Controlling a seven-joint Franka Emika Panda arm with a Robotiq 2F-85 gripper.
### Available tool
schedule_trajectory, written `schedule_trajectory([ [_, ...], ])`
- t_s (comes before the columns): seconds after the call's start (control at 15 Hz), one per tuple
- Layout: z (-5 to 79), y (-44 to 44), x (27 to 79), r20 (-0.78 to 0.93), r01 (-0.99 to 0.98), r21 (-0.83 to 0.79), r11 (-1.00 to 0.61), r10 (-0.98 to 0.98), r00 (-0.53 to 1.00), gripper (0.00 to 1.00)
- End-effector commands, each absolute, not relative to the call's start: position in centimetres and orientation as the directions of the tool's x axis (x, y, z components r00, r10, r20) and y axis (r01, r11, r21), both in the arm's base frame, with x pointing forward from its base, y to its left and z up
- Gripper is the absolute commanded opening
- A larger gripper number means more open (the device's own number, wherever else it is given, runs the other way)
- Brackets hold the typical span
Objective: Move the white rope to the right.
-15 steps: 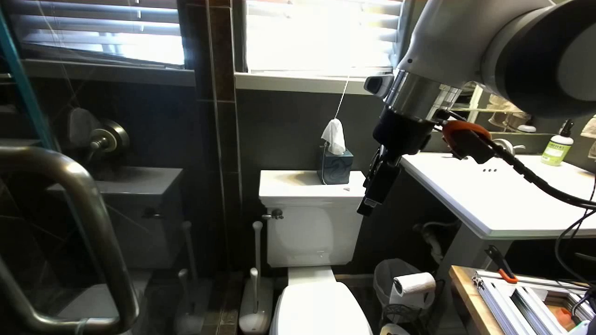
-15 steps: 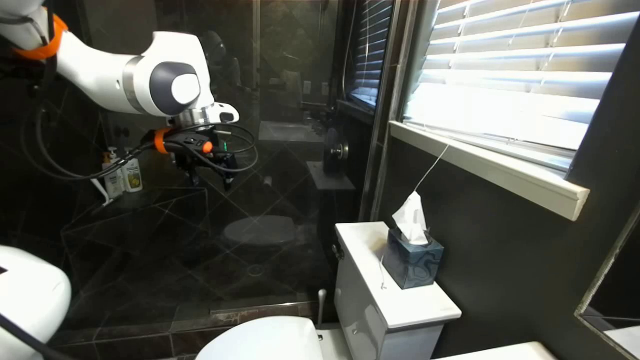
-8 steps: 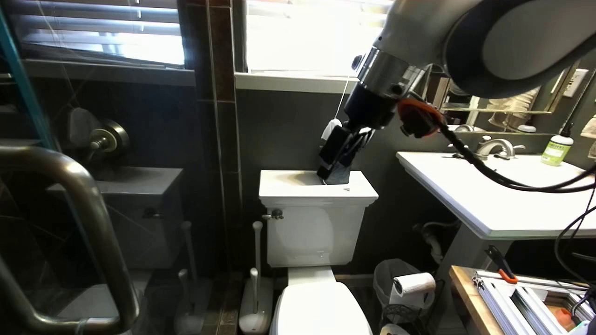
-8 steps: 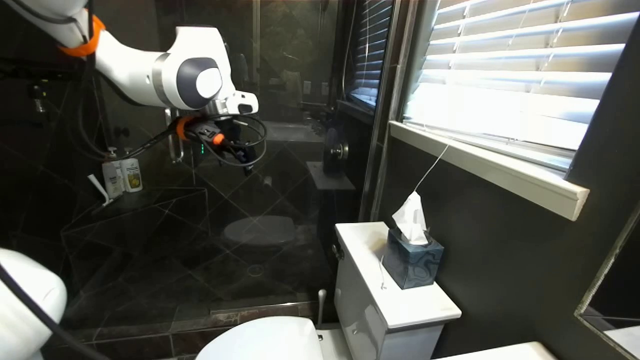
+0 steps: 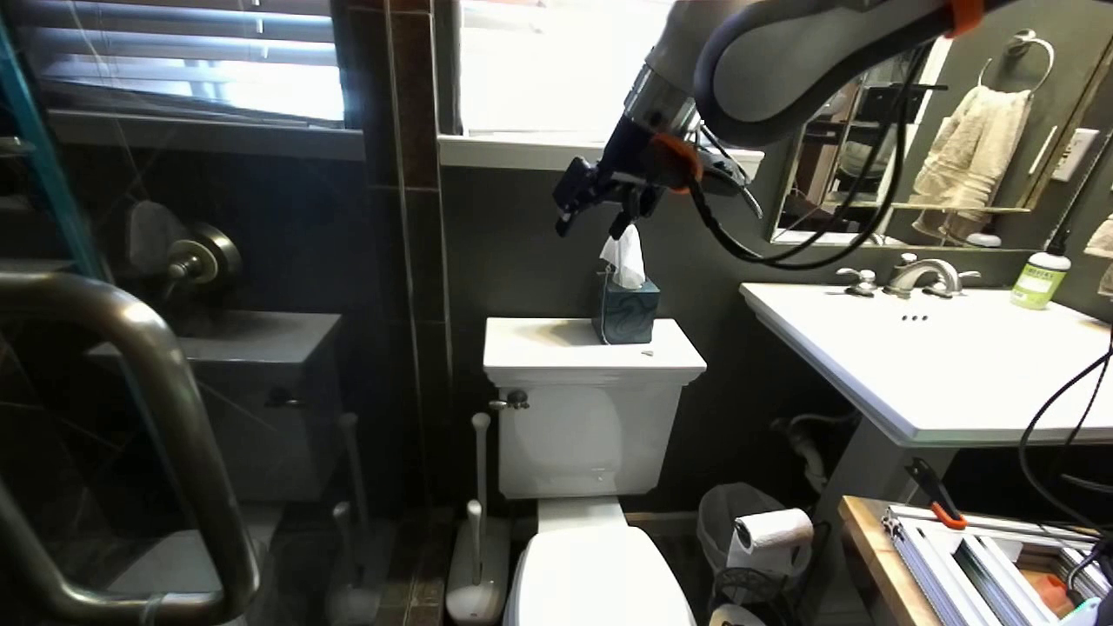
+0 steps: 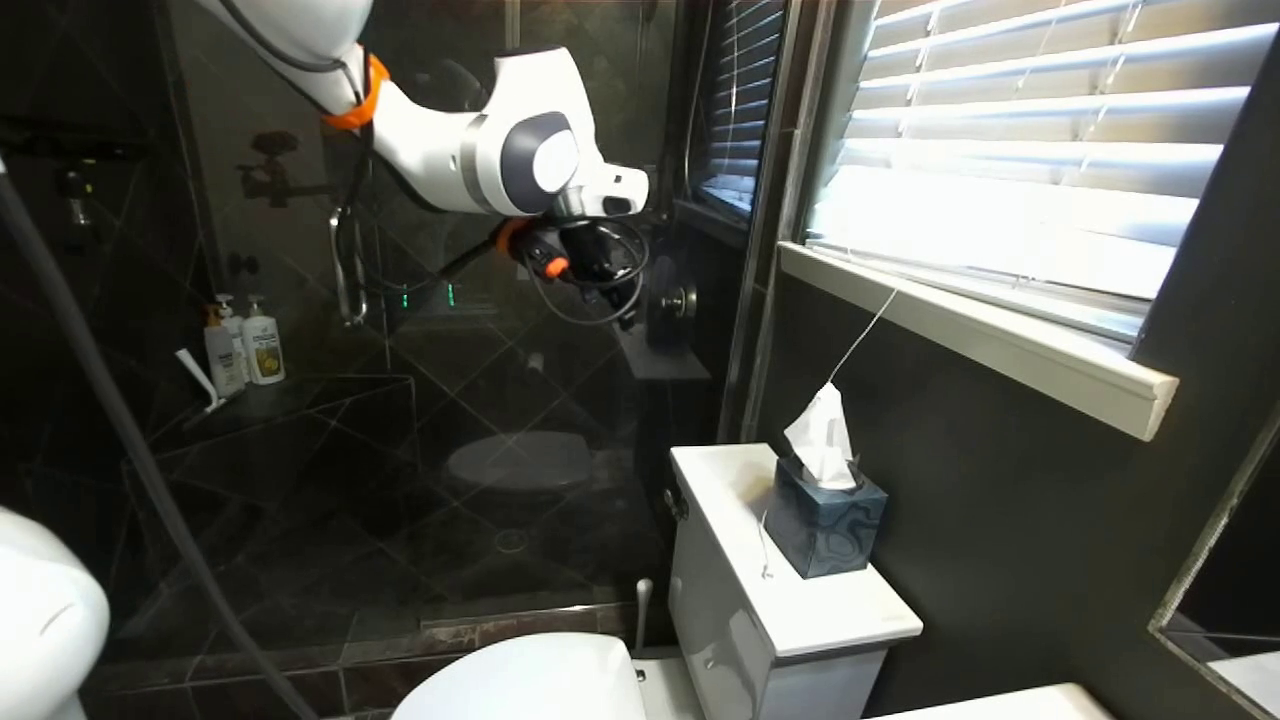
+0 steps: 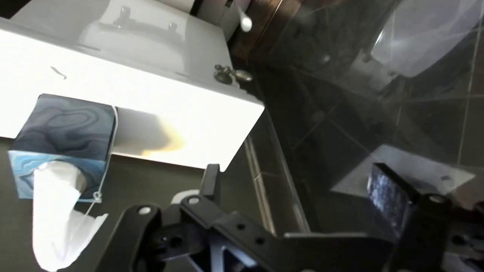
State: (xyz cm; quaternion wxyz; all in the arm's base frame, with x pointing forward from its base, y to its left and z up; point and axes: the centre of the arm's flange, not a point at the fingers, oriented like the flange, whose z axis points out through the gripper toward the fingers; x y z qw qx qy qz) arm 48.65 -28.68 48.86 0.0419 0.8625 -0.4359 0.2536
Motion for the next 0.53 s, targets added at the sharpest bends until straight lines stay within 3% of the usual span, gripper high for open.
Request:
schedule_trajectory([
  [0.0, 49.8, -35.2, 48.9, 0.533, -0.865, -0.177, -0.469, -0.784, 0.316, 1.00],
  [0.47, 48.8, -44.5, 47.7, 0.617, -0.961, -0.220, -0.166, -0.787, -0.006, 1.00],
])
